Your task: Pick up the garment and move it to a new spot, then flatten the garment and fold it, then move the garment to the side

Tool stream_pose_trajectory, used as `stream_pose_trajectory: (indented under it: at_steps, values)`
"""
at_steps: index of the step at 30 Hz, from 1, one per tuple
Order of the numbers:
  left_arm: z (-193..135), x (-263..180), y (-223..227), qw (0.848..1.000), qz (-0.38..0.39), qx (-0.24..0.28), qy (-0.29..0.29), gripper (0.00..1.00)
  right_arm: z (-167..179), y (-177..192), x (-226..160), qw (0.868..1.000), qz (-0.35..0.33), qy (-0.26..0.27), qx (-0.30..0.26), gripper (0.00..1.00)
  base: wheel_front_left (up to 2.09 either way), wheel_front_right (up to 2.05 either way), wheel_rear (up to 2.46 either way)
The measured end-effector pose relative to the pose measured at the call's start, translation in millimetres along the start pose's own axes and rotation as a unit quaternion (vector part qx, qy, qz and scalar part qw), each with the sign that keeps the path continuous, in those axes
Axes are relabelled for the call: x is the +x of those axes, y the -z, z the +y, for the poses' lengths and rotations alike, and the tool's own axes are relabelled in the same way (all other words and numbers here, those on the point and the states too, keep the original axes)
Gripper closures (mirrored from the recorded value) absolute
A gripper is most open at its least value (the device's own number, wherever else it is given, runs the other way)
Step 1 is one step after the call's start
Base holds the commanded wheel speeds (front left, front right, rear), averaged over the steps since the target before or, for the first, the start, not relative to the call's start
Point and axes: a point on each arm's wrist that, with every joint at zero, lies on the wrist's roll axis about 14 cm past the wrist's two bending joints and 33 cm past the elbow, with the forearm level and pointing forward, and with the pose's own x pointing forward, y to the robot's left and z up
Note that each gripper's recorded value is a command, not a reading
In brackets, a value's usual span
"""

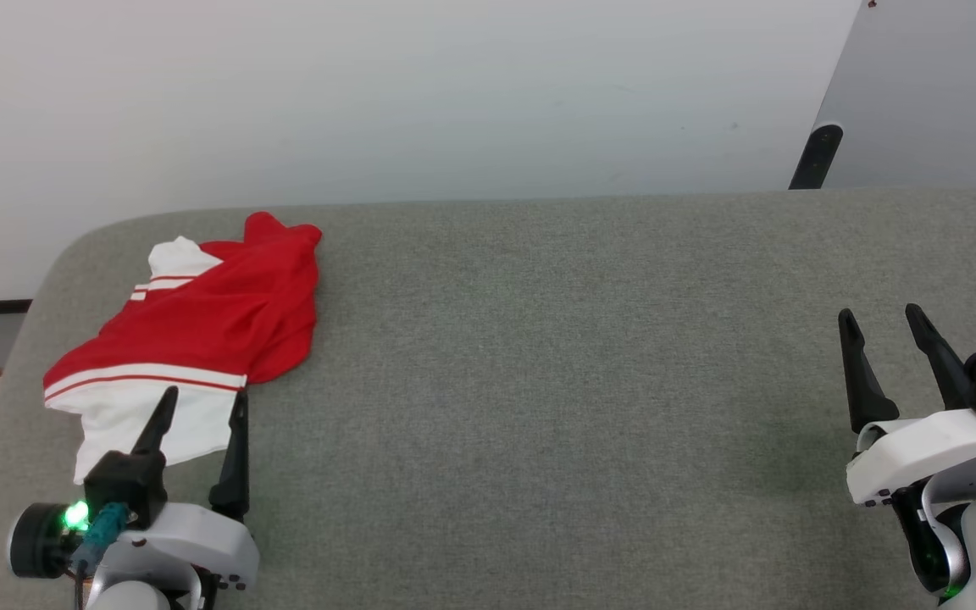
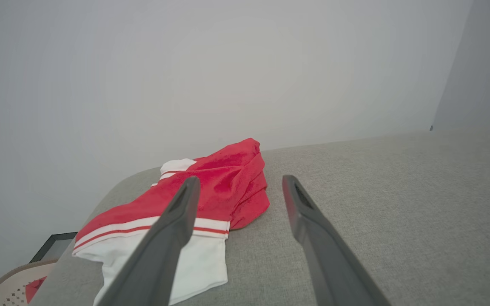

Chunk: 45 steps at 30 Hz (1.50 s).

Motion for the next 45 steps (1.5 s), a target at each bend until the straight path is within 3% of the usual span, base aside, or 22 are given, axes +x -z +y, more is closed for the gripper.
stream_pose_trajectory:
  at_steps: [12, 28, 45]
  values:
    - [11.2, -11.4, 9.5, 0.999, 0.014, -0.036, -0.027, 0.0, 16.3, 3.1, 5.2, 1.0, 0.004, -0.021, 0.009, 0.0, 0.0, 0.0, 0.0]
    - [69.0, -69.9, 14.8, 0.991, 0.024, -0.028, -0.132, 0.0, 105.2, 16.8, 30.3, 0.99, 0.021, -0.14, 0.017, 0.0, 0.0, 0.0, 0.0]
    - [138.5, -183.2, 14.4, 0.955, 0.03, -0.025, -0.293, 0.0, 261.3, 21.9, 41.6, 0.943, 0.028, -0.33, 0.028, 0.0, 0.0, 0.0, 0.0]
